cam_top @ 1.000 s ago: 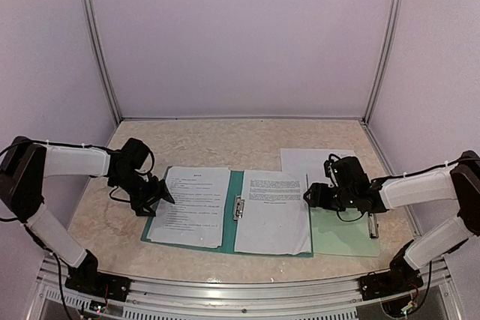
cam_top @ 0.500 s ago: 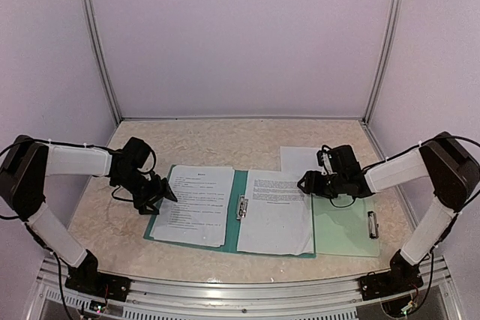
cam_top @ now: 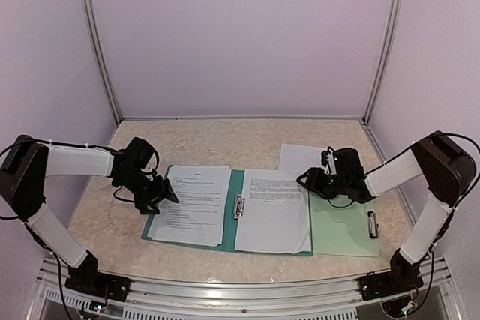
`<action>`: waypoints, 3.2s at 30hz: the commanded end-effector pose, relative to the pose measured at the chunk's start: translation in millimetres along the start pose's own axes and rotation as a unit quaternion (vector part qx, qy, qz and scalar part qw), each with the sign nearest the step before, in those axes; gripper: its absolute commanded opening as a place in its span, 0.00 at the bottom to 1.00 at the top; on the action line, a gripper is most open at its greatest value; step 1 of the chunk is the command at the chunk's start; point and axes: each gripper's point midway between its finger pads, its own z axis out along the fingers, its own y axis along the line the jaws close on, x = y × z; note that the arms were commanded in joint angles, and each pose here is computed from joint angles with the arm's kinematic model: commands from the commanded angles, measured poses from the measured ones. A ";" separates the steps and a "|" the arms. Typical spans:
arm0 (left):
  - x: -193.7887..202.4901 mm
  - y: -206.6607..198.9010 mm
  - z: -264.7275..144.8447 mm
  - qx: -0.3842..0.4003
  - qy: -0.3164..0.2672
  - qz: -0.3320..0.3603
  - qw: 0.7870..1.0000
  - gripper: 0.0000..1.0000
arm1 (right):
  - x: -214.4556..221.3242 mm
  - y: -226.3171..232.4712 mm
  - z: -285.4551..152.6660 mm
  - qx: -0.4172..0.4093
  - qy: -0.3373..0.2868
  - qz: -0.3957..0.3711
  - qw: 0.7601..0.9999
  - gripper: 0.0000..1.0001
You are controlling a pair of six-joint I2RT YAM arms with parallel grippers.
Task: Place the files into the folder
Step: Pick up the folder with files from the center of the board, then close the folder with files at the center of the board.
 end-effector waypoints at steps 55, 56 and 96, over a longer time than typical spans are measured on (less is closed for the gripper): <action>14.6 -15.0 22.8 -0.006 0.031 0.028 0.999 0.74 | -1.5 254.9 -52.6 -0.258 0.090 -0.110 0.956 0.91; 14.2 -15.8 21.9 -0.005 0.030 0.029 0.999 0.74 | 0.7 259.3 -52.5 -0.264 0.093 -0.111 0.954 0.92; -0.5 -4.8 -6.5 0.006 -0.006 0.010 1.000 0.73 | 61.5 321.6 4.2 -0.394 0.158 -0.086 0.901 0.99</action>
